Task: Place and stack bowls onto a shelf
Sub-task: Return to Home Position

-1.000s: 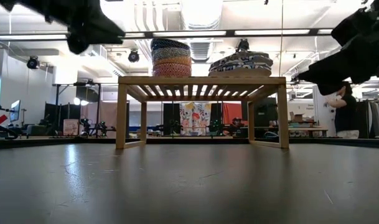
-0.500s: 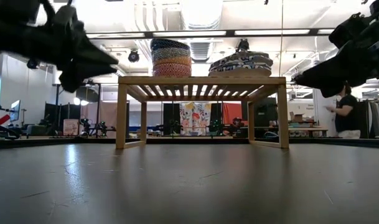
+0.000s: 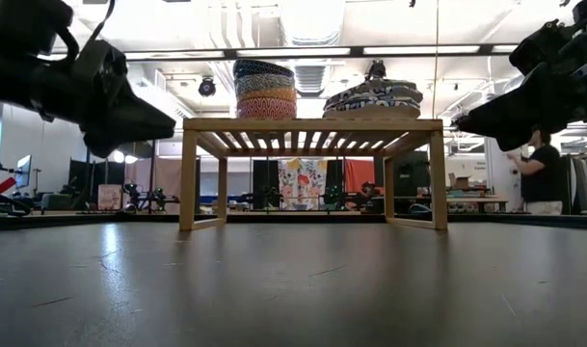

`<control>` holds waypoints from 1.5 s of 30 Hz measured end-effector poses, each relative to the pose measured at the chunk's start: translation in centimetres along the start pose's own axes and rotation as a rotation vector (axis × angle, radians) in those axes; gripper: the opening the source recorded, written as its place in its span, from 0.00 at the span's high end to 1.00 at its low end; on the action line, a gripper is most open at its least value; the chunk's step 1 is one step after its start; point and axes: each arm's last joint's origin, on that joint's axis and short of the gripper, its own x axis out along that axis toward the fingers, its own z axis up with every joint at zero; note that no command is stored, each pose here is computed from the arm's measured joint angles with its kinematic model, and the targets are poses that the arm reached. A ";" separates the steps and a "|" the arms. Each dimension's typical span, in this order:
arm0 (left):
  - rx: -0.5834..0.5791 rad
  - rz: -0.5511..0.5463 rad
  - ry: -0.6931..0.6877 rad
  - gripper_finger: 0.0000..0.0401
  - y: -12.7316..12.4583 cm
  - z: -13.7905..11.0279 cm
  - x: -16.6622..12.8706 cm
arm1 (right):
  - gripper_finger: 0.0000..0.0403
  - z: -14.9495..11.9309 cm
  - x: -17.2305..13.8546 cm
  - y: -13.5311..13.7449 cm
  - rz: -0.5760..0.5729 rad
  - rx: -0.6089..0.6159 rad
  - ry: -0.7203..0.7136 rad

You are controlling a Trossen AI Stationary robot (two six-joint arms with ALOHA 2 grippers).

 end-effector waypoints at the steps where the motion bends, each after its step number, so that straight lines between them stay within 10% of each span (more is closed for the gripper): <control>1: 0.018 0.002 0.004 0.75 0.0 -0.1 0.0 | 0.63 0.0 0.0 0.0 0.000 0.000 0.000; 18: 0.074 0.007 0.103 0.75 0.1 -1.4 0.6 | 0.63 0.0 0.0 0.0 0.000 0.000 0.000; 45: 0.075 -0.029 -0.269 0.75 2.1 1.5 -4.1 | 0.63 0.0 0.0 0.0 0.001 -0.001 -0.001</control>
